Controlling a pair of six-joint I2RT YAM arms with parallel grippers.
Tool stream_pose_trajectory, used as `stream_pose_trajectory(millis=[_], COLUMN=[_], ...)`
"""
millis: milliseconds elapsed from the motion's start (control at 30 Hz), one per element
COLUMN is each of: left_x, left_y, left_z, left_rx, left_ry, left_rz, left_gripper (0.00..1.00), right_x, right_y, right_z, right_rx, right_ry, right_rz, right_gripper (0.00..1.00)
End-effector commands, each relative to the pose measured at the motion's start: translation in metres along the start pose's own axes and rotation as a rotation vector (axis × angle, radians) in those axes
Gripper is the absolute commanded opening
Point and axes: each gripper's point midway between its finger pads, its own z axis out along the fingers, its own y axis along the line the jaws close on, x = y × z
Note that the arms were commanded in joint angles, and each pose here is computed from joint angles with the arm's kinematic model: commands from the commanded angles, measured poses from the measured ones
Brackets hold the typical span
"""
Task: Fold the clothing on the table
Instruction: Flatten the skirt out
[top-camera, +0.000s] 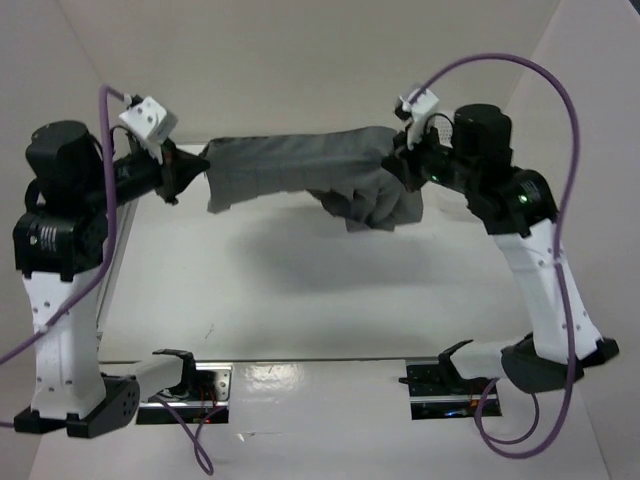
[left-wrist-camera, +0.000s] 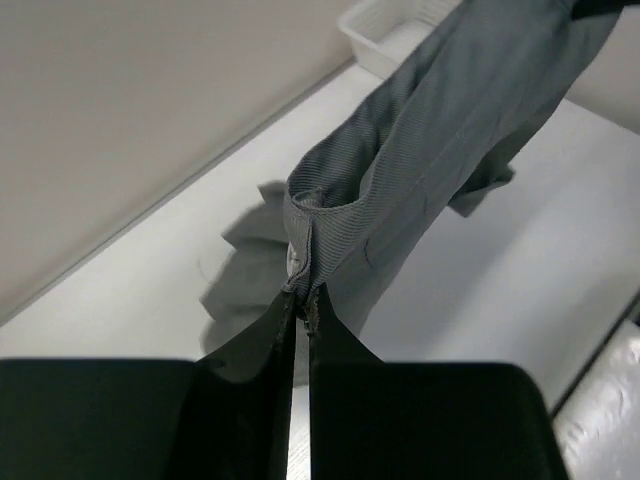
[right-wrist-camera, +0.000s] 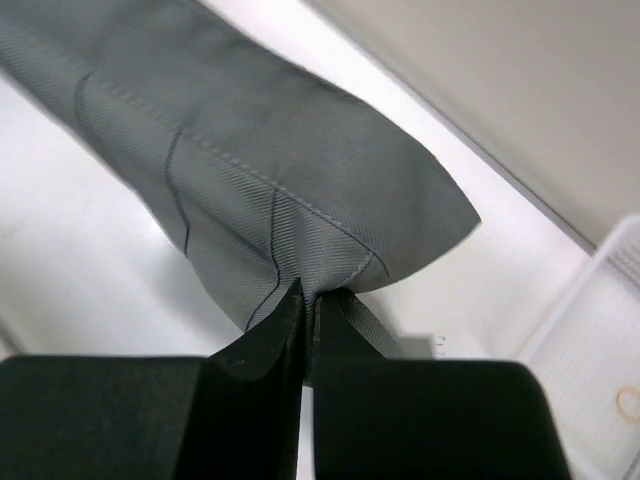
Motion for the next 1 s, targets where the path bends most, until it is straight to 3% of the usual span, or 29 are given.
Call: stream_pose_trajectory(millis=[0, 67, 167, 433, 567, 700, 833, 967], left_x=[0.042, 0.061, 0.070, 0.108, 0.131, 0.098, 0.062, 0.053], left_y=[-0.013, -0.026, -0.035, 0.007, 0.075, 0.100, 0.089, 0.071], left_z=[-0.007, -0.013, -0.021, 0.030, 0.070, 0.073, 0.048, 0.024], left_rx=[0.092, 0.142, 0.162, 0.098, -0.143, -0.253, -0.278, -0.273], left_ry=[0.099, 0.144, 0.155, 0.264, 0.340, 0.277, 0.163, 0.112], left_rz=[0.034, 0.031, 0.037, -0.086, -0.155, -0.151, -0.099, -0.031], left_gripper=[0.00, 0.00, 0.00, 0.00, 0.00, 0.00, 0.00, 0.00], right_x=[0.053, 0.061, 0.063, 0.064, 0.075, 0.042, 0.015, 0.029], right_y=[0.035, 0.059, 0.058, -0.025, -0.088, -0.107, -0.095, -0.082], right_z=[-0.038, -0.059, -0.067, 0.021, 0.053, 0.052, 0.039, 0.027], right_rx=[-0.240, -0.390, -0.384, 0.022, 0.346, 0.431, 0.359, 0.323], right_ry=[0.152, 0.142, 0.126, 0.129, 0.143, 0.067, 0.020, 0.043], right_rz=[-0.104, -0.175, -0.160, 0.018, 0.087, 0.118, 0.117, 0.097], right_gripper=[0.00, 0.00, 0.00, 0.00, 0.00, 0.00, 0.00, 0.00])
